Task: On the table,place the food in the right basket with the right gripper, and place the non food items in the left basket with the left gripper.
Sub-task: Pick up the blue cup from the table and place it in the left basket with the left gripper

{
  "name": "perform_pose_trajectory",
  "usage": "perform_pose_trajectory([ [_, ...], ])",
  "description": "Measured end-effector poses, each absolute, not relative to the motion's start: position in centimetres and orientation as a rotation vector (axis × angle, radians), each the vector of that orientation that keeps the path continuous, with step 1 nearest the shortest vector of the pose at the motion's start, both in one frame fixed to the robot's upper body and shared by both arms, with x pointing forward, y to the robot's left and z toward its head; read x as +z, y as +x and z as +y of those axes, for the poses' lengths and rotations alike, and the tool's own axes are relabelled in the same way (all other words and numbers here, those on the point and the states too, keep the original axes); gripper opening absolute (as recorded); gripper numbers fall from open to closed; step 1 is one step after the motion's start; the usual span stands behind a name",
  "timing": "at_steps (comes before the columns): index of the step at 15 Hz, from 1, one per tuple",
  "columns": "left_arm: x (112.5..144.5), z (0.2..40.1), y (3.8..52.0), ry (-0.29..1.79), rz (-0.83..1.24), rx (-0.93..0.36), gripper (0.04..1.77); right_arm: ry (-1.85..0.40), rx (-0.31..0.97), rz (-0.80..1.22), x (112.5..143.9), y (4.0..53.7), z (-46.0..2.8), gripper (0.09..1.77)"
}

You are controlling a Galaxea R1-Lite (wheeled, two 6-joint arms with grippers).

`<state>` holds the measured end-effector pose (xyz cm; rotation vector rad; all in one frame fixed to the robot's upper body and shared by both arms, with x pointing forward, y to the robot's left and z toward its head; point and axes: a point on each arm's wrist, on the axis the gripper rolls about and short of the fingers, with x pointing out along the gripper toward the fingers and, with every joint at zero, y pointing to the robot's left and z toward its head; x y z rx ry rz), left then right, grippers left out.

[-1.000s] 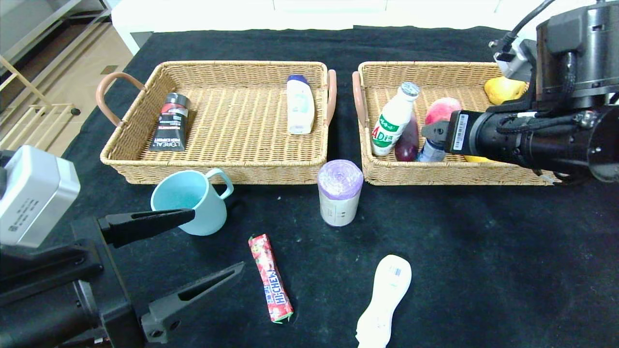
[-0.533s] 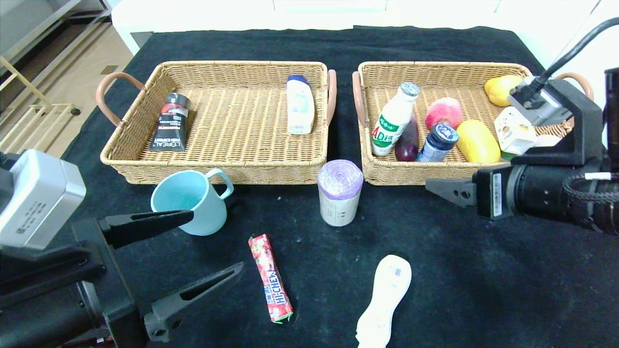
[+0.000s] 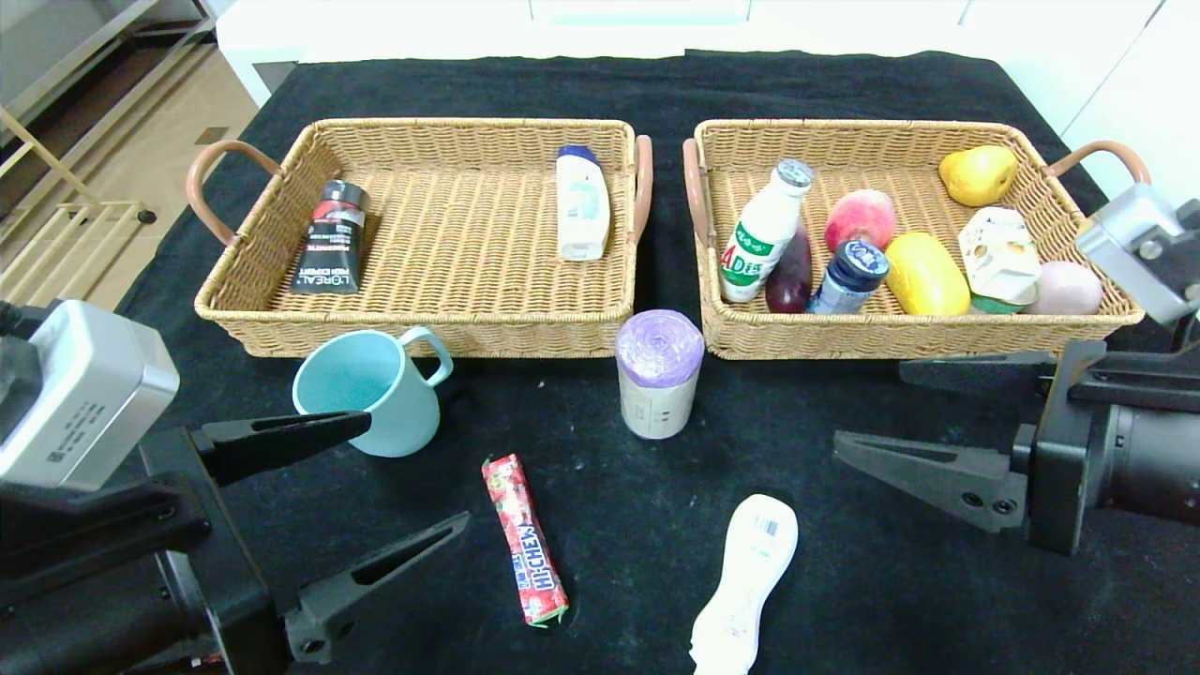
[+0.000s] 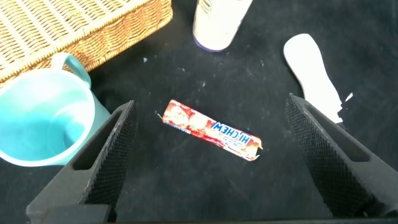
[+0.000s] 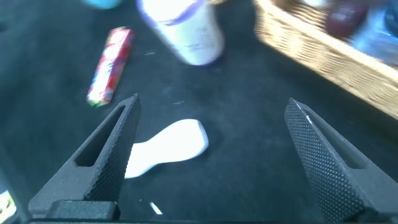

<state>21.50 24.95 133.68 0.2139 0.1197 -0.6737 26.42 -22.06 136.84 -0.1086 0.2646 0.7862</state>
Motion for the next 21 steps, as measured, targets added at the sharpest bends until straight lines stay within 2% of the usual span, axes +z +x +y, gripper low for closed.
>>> perform_pose_trajectory([
  [5,133.7,24.9,21.6,0.214,0.127,-0.674,1.72,-0.099,0.811,0.142,134.9,26.7,-22.1,1.70],
  [13,133.7,24.7,22.0,0.223,0.136,-0.611,1.72,-0.071,0.832,0.103,132.4,27.2,-24.4,1.70],
  [17,134.7,24.7,22.5,0.238,0.134,-0.504,1.72,-0.069,0.814,0.126,131.9,27.7,-24.5,1.70],
  [21,135.8,24.7,23.0,0.281,0.246,-0.410,1.72,-0.068,0.817,0.125,131.8,27.4,-24.6,1.70],
])
